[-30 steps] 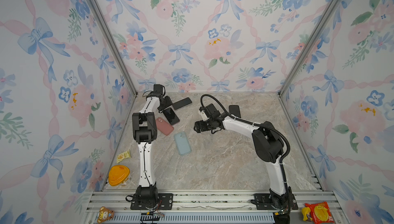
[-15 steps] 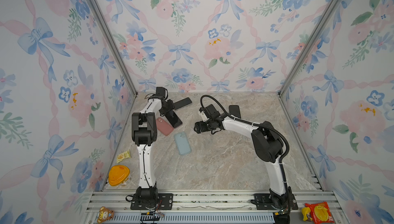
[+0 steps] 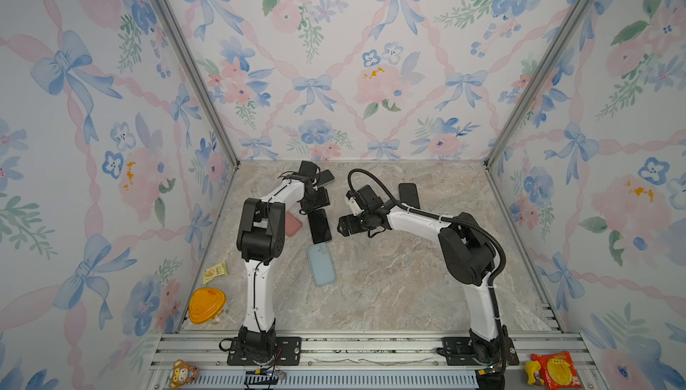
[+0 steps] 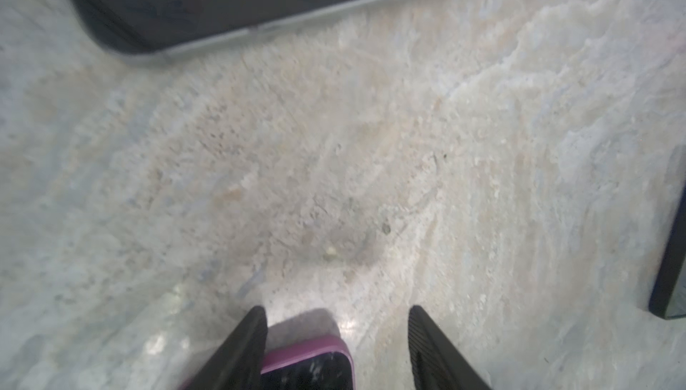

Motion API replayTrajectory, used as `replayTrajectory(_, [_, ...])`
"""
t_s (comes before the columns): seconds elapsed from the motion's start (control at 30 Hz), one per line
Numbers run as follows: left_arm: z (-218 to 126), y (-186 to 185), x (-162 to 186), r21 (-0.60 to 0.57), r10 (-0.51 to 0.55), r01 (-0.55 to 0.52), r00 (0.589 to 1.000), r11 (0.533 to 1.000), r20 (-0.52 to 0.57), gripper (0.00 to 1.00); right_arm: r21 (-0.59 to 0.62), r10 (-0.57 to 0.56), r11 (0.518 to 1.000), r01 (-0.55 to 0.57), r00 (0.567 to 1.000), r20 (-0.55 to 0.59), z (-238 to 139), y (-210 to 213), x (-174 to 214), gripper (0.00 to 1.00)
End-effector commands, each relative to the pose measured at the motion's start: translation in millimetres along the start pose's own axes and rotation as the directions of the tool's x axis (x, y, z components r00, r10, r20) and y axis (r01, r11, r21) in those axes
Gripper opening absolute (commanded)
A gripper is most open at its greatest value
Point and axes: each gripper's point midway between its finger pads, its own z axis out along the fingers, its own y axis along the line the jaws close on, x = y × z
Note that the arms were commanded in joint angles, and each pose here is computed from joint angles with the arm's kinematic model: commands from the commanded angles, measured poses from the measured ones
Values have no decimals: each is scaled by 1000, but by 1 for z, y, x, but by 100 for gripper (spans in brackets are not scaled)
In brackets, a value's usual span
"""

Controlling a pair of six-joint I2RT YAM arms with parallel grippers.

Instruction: Put the phone into the phone case

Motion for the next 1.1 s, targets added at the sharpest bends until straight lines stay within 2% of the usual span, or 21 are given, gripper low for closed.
replayTrajectory(0.0, [-16, 8, 20, -25, -24, 23, 999, 999, -45, 62, -24, -17, 1000, 17, 1000, 22, -13, 13, -3, 89])
replayTrajectory(0.33, [-81, 16, 12, -17, -45, 46, 996, 999, 72, 67, -19, 100, 995, -100, 995, -13, 3, 43, -6, 88])
replayTrajectory(0.47, [-98, 27, 21, -20, -65, 67, 994, 998, 89, 70, 88, -3, 996, 6, 1000, -27, 17, 56, -2, 90])
replayTrajectory(0.63, [-109, 40, 37, -19, -93, 95, 991, 995, 93, 76, 202, -50, 977, 63, 996, -71, 34, 56, 5, 95])
replayTrajectory(0.77, [-110, 48, 52, -4, -119, 120, 990, 993, 78, 81, 222, -57, 972, 75, 995, -86, 44, 62, 9, 98])
replayTrajectory(1.07, [-128, 81, 57, 32, -211, 209, 969, 977, 129, 82, 291, -106, 946, 141, 985, -134, 63, 68, 26, 96])
